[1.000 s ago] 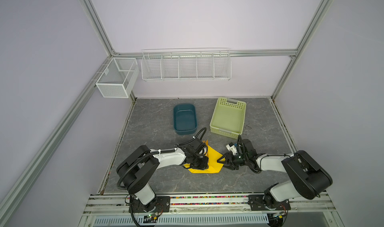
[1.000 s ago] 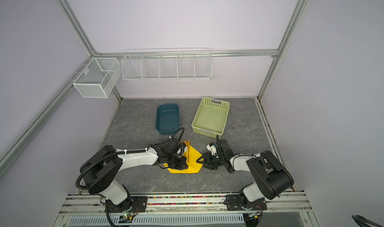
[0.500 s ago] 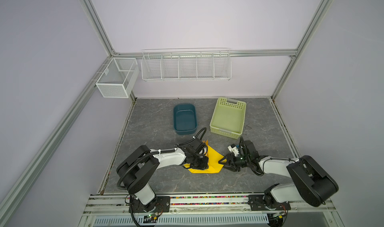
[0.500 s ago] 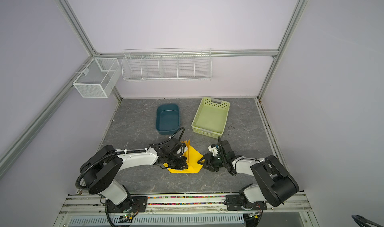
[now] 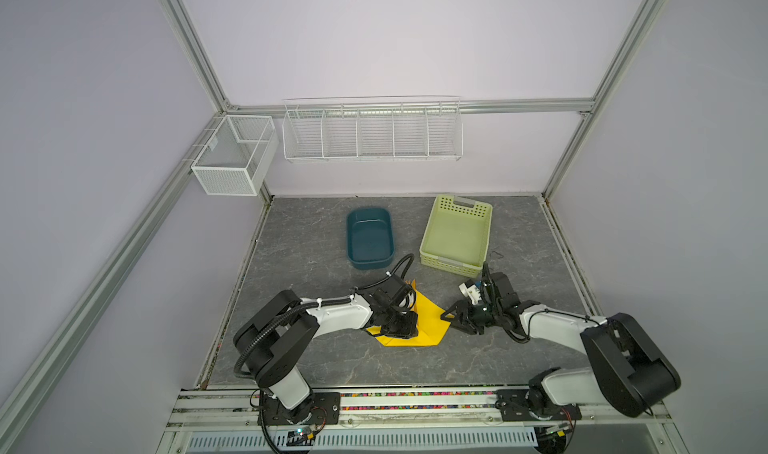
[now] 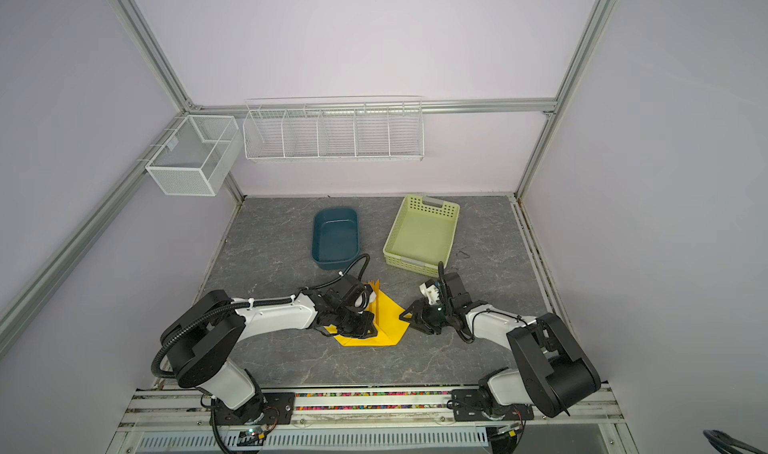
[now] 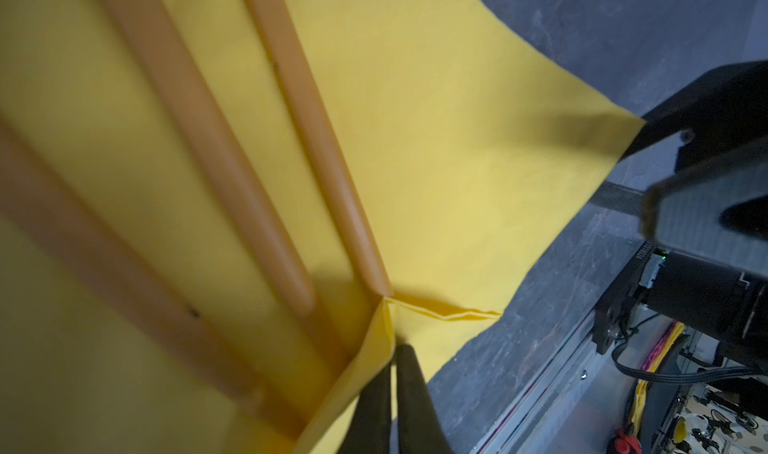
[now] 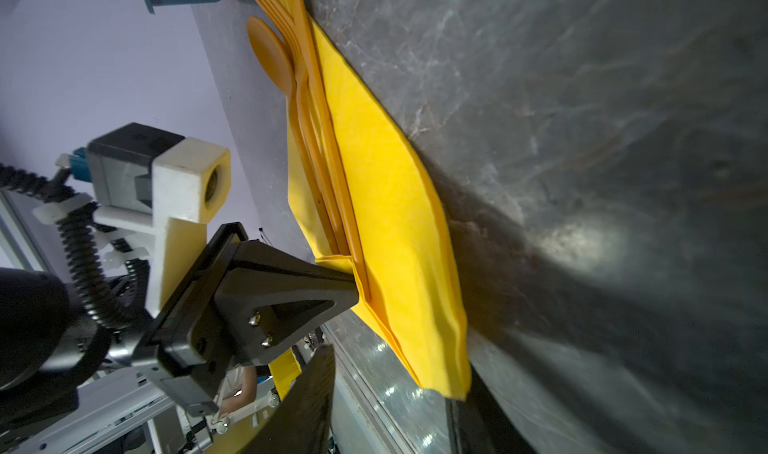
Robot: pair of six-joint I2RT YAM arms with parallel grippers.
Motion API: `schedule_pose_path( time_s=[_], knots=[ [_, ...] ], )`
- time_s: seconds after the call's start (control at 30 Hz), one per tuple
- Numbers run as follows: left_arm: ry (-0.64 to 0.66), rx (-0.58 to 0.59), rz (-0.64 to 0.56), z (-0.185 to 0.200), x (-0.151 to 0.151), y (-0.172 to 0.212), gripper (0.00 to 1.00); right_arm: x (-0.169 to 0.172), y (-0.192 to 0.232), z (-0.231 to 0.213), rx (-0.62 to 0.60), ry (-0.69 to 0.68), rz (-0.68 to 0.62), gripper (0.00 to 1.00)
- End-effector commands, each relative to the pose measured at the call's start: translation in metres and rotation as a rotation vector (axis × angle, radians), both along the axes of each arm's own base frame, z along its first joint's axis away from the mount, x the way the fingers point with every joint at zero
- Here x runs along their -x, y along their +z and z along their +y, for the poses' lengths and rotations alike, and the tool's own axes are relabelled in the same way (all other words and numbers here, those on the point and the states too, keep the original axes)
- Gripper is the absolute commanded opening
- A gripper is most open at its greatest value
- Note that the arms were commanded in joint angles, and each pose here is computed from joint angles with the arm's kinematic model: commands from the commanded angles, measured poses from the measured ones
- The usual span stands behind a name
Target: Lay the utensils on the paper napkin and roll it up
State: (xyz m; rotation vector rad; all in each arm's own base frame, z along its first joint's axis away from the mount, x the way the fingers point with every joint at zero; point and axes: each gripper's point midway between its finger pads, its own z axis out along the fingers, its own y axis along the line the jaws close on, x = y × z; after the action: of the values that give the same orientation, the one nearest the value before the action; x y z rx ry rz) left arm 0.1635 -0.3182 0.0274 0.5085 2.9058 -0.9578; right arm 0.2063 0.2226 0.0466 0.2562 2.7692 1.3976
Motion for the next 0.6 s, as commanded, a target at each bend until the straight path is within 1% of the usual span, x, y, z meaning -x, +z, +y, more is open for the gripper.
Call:
schedule_pose_path(
  time_s=[0.0,0.2,0.33,0.47,0.57],
  knots=[
    [-0.012,0.026,0.006,-0.009,-0.002,0.005,0.08,-0.003,-0.006,-0.005,0.057,0.01,-0.006,0.4],
    [-0.018,0.023,0.015,-0.008,0.0,0.005,0.08,-0.004,-0.013,-0.011,0.107,0.012,-0.008,0.32],
    [-0.044,0.06,0.022,-0.018,0.004,0.011,0.08,-0.005,-0.011,-0.008,0.101,0.019,-0.014,0.2],
    [-0.061,0.05,0.016,-0.026,0.007,0.013,0.07,-0.004,-0.01,-0.008,0.103,0.024,-0.017,0.11],
    [-0.056,0.04,0.017,-0.027,0.006,0.011,0.05,-0.003,-0.01,-0.008,0.107,0.023,-0.016,0.09]
  ],
)
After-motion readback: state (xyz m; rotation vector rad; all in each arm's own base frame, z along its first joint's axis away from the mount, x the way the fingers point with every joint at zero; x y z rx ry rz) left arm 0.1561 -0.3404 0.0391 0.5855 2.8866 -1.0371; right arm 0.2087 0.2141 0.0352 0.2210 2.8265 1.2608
